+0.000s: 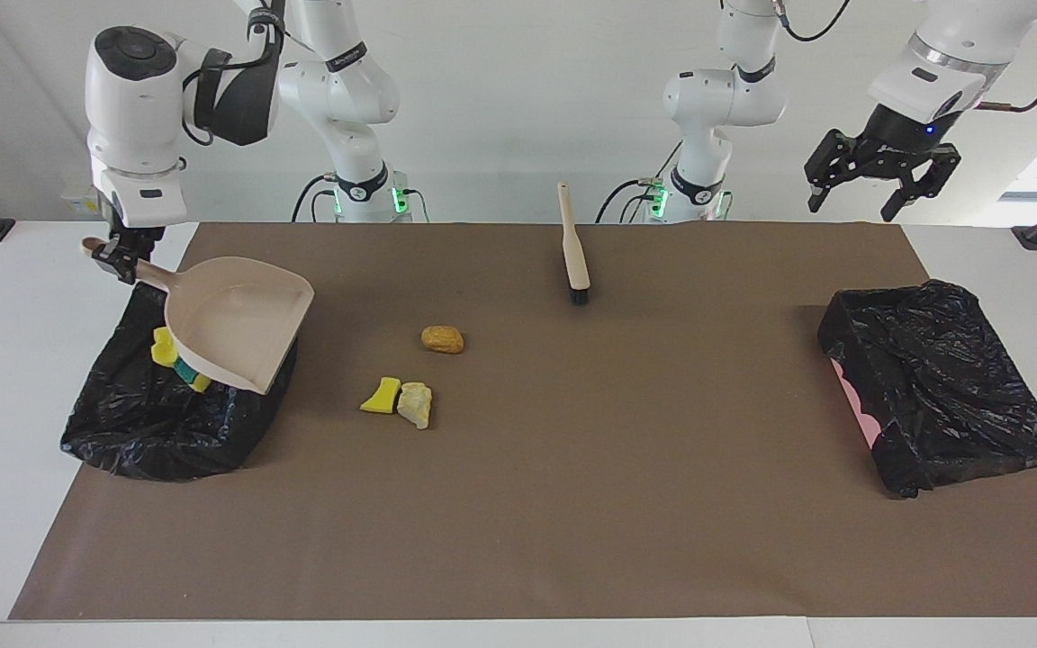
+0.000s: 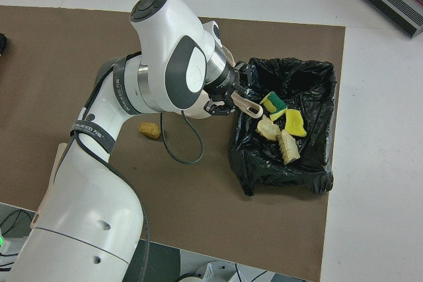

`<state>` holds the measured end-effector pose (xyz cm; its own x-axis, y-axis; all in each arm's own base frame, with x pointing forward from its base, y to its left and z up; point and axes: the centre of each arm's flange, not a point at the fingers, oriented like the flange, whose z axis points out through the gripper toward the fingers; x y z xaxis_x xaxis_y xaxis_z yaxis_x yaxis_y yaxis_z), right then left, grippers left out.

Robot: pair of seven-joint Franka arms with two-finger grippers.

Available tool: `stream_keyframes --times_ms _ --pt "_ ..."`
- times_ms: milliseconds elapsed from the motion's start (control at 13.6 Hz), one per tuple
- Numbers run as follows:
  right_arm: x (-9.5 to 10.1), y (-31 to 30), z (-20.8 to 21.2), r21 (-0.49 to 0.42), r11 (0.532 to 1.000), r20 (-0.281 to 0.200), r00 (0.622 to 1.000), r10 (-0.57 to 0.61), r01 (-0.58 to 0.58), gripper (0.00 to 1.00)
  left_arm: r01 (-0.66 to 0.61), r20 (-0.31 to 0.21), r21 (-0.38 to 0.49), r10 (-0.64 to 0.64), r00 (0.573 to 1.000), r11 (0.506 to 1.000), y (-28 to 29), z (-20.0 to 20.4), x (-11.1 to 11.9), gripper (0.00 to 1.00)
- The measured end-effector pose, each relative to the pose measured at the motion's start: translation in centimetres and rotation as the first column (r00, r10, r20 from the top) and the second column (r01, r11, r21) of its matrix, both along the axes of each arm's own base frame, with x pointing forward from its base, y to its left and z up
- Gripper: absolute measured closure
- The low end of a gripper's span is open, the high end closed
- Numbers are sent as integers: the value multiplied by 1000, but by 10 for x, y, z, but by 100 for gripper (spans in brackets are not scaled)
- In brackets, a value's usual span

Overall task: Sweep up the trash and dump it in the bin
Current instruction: 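Return the dustpan to the mat center with the right gripper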

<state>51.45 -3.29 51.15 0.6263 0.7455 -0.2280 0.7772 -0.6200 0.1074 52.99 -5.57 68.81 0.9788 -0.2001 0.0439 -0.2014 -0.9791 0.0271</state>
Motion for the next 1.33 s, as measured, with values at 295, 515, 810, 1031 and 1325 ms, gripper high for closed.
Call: stream_keyframes --times_ms 295,515,810,1031,1325 --pt "6 65 -32 88 945 -18 949 -314 314 68 -2 -3 5 2 1000 1000 1 0 0 0" --pt "18 123 -58 119 843 -11 849 -528 525 68 -4 -20 7 4 1000 1000 2 -1 -3 0" --pt "41 199 -67 160 741 -26 753 -657 652 68 -31 -40 10 31 999 999 6 0 -8 0" --pt "56 253 -81 183 673 -56 691 -721 717 68 -39 -37 9 39 999 999 8 1 -10 0" --pt "65 341 -100 192 599 -67 620 -782 777 68 -39 -38 9 39 999 999 8 1 -10 0"
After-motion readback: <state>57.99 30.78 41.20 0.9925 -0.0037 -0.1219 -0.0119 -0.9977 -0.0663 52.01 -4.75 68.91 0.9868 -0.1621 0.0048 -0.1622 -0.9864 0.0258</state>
